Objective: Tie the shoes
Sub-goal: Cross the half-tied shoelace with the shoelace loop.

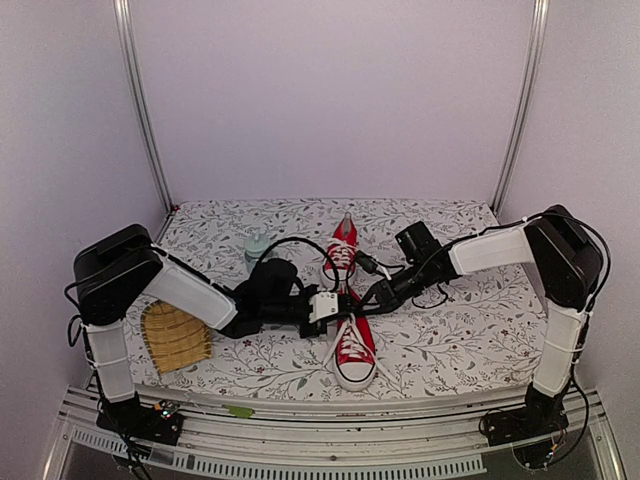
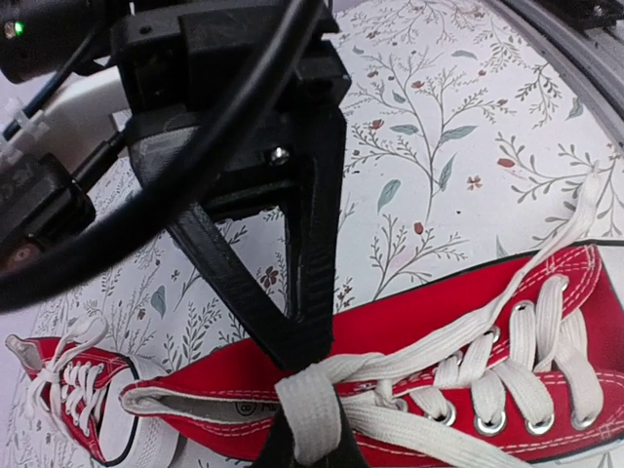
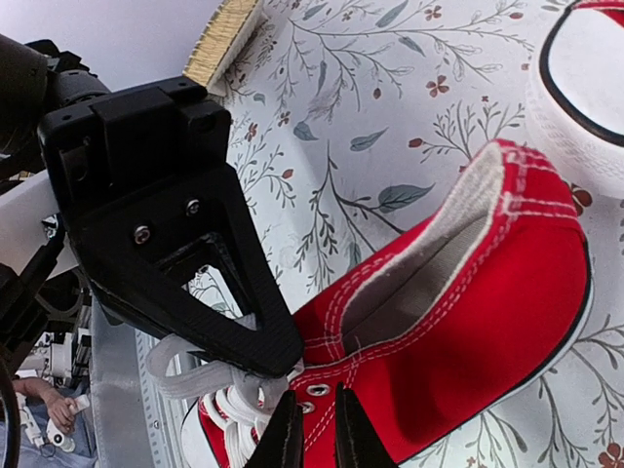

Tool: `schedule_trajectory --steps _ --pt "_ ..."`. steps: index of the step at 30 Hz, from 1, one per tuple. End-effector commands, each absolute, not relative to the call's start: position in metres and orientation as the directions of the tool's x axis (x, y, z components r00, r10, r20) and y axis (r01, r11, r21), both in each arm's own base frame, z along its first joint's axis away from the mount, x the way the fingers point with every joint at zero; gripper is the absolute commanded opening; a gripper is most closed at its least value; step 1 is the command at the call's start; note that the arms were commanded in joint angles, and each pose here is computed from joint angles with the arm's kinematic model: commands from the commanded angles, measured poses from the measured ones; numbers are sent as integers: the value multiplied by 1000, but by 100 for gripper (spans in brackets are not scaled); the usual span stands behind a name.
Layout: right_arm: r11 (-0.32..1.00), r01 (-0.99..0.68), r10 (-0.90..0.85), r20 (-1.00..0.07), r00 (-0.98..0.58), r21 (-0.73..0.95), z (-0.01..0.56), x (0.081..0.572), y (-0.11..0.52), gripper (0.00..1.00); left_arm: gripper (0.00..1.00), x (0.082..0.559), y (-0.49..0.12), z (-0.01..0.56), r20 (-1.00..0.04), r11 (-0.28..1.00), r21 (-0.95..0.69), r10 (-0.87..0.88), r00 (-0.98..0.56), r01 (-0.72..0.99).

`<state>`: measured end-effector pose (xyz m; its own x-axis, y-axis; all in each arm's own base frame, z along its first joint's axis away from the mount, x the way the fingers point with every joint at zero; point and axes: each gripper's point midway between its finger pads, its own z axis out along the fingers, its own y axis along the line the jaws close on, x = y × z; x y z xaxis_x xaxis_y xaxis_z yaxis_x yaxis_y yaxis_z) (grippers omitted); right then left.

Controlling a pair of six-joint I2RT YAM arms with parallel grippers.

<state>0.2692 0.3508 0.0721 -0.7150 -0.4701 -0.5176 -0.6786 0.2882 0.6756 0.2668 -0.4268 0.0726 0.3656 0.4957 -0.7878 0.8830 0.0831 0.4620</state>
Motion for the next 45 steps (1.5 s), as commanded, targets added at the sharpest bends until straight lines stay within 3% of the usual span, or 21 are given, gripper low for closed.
schedule_trajectory --steps 1,10,12,20,24,27,30,35,38,45 --pt "154 -715 -478 -582 -658 682 86 263 364 16 0 277 -426 90 -776 134 521 487 402 843" --pt "72 -710 -501 -590 -633 701 86 246 375 18 0 277 -427 89 -775 136 524 487 404 841" --pt "74 -712 -500 -592 -632 698 86 245 373 23 0 277 -426 89 -775 137 524 486 404 841" --pt "116 -718 -499 -585 -639 686 77 250 379 20 0 273 -428 93 -788 135 517 462 408 845" --pt "87 -709 -479 -595 -646 700 95 248 368 33 0 273 -425 89 -775 132 529 477 414 838" --pt "98 -725 -462 -615 -640 681 107 251 355 35 0 274 -422 87 -762 133 546 489 425 827" --pt "125 -733 -448 -622 -643 668 108 256 346 34 0 275 -421 87 -739 138 585 496 455 799" --pt "215 -705 -446 -574 -687 676 78 273 349 22 0 271 -422 83 -706 123 631 502 500 766" --pt "233 -681 -436 -551 -711 694 69 280 355 20 0 271 -423 83 -703 121 633 504 502 765" --pt "126 -672 -446 -563 -696 730 76 270 372 20 0 269 -422 79 -701 113 630 508 500 768"
